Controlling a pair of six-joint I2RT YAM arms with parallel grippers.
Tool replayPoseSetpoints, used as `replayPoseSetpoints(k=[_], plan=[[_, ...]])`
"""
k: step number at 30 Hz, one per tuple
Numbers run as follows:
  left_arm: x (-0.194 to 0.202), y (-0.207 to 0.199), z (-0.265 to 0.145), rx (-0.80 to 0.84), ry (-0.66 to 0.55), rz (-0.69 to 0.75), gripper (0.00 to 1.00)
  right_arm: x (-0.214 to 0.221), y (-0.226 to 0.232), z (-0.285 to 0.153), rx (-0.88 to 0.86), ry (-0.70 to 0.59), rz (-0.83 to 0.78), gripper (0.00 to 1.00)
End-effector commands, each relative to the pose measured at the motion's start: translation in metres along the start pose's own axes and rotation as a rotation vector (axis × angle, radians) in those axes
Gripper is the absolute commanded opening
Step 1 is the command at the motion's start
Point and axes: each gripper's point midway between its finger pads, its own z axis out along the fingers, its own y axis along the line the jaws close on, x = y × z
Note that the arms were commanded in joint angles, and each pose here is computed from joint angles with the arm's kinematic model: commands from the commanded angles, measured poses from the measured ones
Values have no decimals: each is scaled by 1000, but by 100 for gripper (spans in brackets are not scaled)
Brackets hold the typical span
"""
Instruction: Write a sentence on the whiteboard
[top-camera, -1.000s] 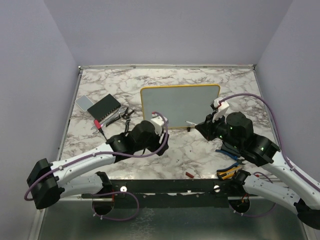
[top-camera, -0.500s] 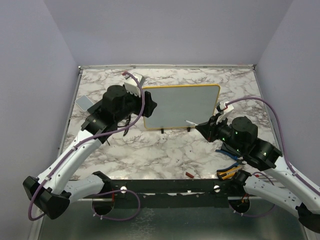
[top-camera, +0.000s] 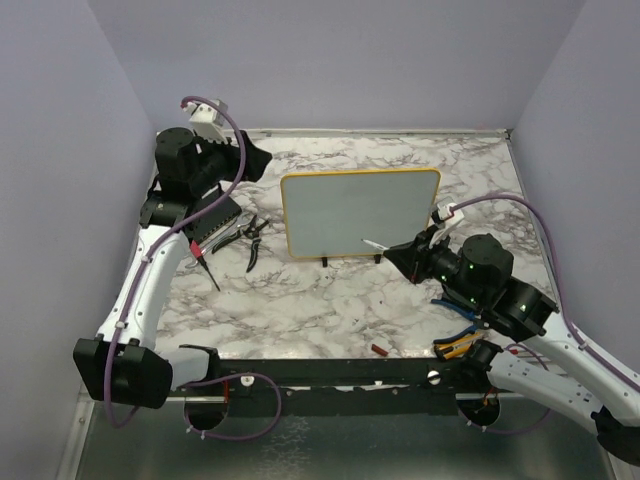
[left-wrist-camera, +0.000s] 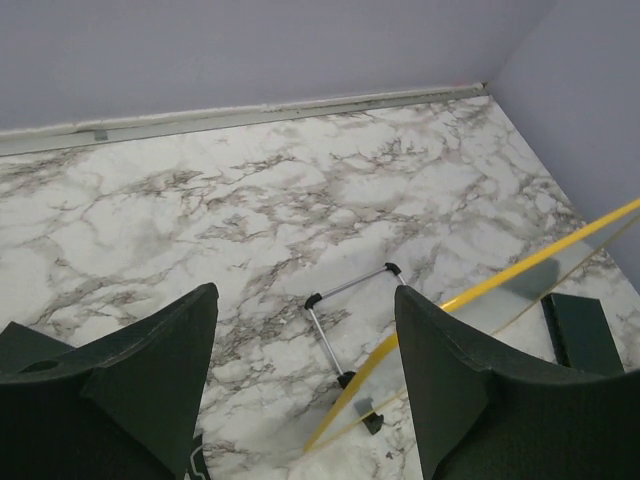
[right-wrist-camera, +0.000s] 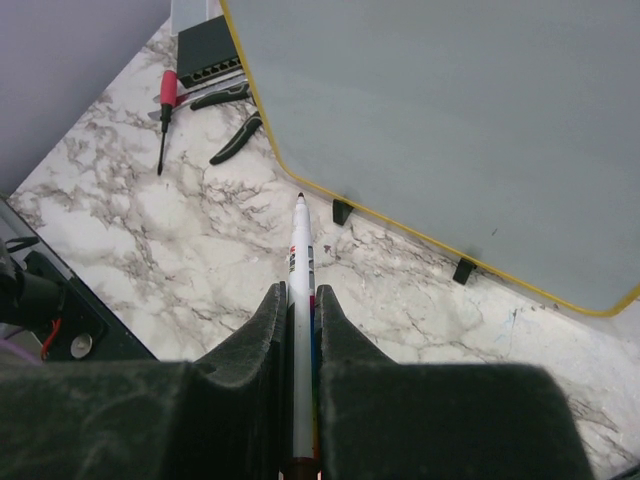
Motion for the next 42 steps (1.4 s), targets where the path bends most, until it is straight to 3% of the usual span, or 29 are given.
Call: replayPoseSetpoints(k=[1, 9, 13, 21, 26, 42], plan=[[-8, 18, -10, 40, -76, -67, 73, -16, 13, 6, -64, -82, 13, 1], [25, 49, -33, 57, -161, -116, 78, -30, 30, 32, -120, -192, 38, 1], [37, 23, -34, 240, -173, -115, 78, -35, 35, 50, -69, -235, -7, 1], [62, -21, -26, 443, -89, 20, 78, -47, 46, 81, -42, -290, -19, 1], [72, -28, -8, 517, -16, 5, 77, -48, 57, 90, -89, -294, -23, 1], [93, -29, 12, 582, 55, 7, 46, -60, 66, 112, -107, -339, -70, 1]])
